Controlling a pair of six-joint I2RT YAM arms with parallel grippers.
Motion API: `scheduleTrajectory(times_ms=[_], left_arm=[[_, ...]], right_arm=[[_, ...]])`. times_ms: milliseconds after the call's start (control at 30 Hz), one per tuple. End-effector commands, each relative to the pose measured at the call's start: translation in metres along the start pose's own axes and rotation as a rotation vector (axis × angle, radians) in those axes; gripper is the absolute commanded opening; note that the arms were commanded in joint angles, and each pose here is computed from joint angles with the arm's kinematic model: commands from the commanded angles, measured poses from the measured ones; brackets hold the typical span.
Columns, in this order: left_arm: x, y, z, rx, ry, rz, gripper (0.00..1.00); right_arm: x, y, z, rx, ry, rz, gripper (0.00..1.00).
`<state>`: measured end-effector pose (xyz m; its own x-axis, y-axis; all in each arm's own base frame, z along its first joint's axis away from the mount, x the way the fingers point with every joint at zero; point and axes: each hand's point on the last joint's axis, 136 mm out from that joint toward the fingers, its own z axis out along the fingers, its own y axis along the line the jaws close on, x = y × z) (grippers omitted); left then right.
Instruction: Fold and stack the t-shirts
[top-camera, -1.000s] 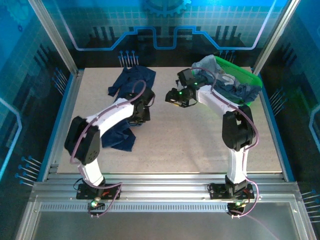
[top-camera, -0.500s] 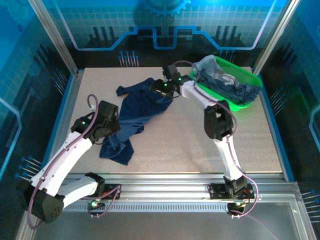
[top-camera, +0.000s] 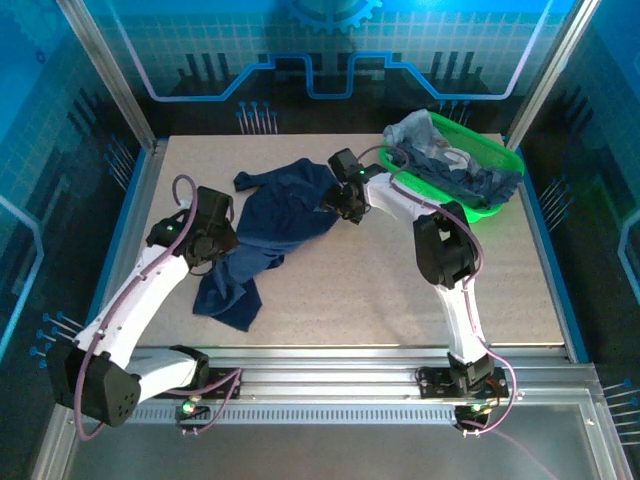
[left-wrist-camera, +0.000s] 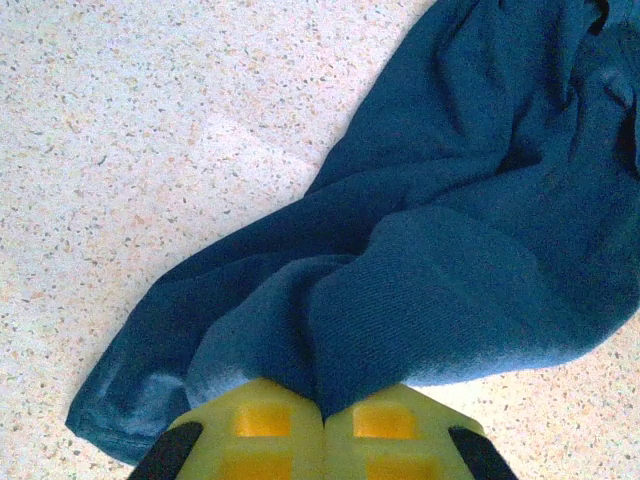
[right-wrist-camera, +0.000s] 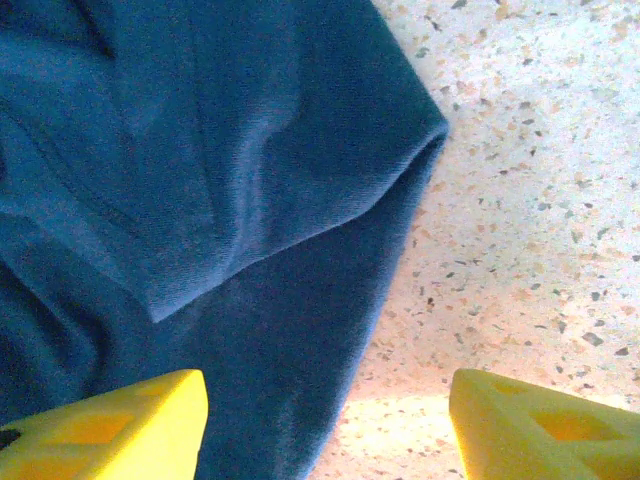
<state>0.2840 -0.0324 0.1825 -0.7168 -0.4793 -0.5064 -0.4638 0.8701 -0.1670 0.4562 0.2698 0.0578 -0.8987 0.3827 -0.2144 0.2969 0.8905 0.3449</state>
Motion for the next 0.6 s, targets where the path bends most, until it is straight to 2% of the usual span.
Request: scheduleTrajectory(times_ms=[0,133,233,333,467,567], left_arm=[[-0.012,-0.008,-0.005,0.033,-0.025,0.017,0.0],[-0.015,-0.008,-0.005,0.035,-0.034,0.016,0.0],[-0.024,-0.01,-0.009,0.04,-0.056,0.017,0.0],[-0.039,-0.013,-0.011,0.059,-0.09,0.006,0.0],[-0.066,-0.029,-0.015,0.111,-0.151,0.011,0.0],[-0.094,-0.044,-0.026,0.154,-0.226,0.014,0.0]], right_arm=[[0.013,-0.014,0.023,0.052,0.069,0.027,0.67],[0.015,0.002,0.047,0.054,0.115,0.024,0.55],[0.007,0.007,0.052,0.045,0.106,0.044,0.28],[-0.012,0.01,0.034,0.038,0.038,0.046,0.01],[-0.04,0.017,-0.036,-0.027,-0.111,0.015,0.0],[-0.046,0.021,-0.092,-0.073,-0.177,-0.044,0.0]])
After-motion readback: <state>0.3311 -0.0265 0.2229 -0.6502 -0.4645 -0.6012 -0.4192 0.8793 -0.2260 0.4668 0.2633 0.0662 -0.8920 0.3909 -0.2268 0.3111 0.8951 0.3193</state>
